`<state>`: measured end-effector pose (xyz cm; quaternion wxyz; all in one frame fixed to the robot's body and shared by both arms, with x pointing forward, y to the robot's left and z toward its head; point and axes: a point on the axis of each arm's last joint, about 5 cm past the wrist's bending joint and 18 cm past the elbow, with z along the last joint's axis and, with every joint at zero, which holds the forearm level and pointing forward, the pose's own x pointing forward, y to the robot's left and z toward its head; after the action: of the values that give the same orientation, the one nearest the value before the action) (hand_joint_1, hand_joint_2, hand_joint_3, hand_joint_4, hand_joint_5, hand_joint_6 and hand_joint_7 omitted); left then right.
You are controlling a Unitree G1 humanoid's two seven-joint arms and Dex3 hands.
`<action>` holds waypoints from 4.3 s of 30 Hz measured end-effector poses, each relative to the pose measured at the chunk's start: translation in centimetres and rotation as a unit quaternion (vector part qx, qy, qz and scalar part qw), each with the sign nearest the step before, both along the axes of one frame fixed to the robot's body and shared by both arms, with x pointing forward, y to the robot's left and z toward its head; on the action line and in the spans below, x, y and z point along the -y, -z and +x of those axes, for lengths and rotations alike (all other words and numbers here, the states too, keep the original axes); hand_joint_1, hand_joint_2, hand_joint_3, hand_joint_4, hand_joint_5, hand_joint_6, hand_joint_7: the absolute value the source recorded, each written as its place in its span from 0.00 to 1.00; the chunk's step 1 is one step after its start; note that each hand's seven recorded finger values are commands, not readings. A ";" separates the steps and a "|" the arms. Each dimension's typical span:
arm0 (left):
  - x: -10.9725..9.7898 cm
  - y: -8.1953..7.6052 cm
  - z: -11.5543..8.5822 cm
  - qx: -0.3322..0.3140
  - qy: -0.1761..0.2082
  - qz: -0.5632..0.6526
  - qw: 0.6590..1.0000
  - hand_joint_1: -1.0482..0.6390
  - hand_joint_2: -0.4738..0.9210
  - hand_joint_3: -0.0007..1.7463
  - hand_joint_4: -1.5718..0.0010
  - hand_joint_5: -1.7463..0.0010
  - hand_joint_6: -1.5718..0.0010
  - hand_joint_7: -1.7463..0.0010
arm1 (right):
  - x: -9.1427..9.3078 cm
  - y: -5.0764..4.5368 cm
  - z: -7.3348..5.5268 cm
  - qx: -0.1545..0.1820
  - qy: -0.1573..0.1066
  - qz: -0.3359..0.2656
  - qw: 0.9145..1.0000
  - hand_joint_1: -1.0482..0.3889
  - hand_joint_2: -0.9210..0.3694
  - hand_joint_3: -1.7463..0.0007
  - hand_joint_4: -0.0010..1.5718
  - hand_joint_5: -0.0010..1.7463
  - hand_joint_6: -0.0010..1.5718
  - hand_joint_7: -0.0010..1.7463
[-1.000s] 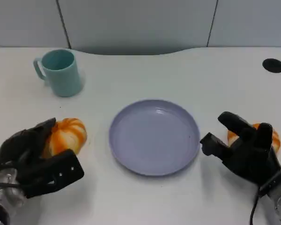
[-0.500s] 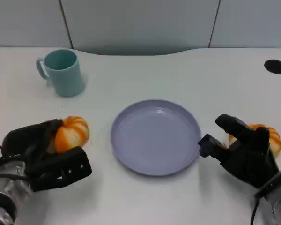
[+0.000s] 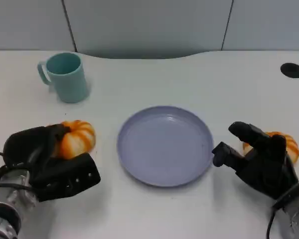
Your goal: Grasp the bread from the table and place it into the plate.
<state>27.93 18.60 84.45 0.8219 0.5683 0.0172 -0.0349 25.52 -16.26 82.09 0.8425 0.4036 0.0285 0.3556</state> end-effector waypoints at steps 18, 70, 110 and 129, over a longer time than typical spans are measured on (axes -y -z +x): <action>2.5 -5.2 3.4 0.146 0.102 -0.110 0.978 0.48 0.96 0.00 0.44 0.50 0.28 1.00 | -0.5 -0.41 0.8 0.002 0.001 -0.003 1.000 0.38 0.00 0.94 0.51 0.67 0.72 0.00; 8.7 -4.9 2.9 0.018 0.263 -0.107 0.959 0.08 0.98 0.00 0.87 0.98 0.79 0.99 | -1.4 -0.85 1.3 0.021 0.005 0.007 1.000 0.37 0.00 0.93 0.51 0.70 0.73 0.01; 5.8 -11.1 6.1 -0.127 0.347 -0.053 0.928 0.09 0.99 0.00 0.85 0.89 0.68 1.00 | -2.2 -1.25 1.7 0.020 0.015 0.000 1.000 0.37 0.00 0.93 0.52 0.69 0.74 0.01; -3.5 -8.8 2.5 -0.130 0.347 -0.478 0.796 0.00 1.00 0.11 0.89 0.85 0.84 1.00 | -3.1 -1.30 1.7 0.016 0.017 0.005 1.000 0.38 0.00 0.92 0.51 0.71 0.74 0.01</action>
<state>30.47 22.06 93.26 0.9117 0.0608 -0.0933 -0.3954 27.20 -13.19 83.40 0.8470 0.4024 0.0062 0.3474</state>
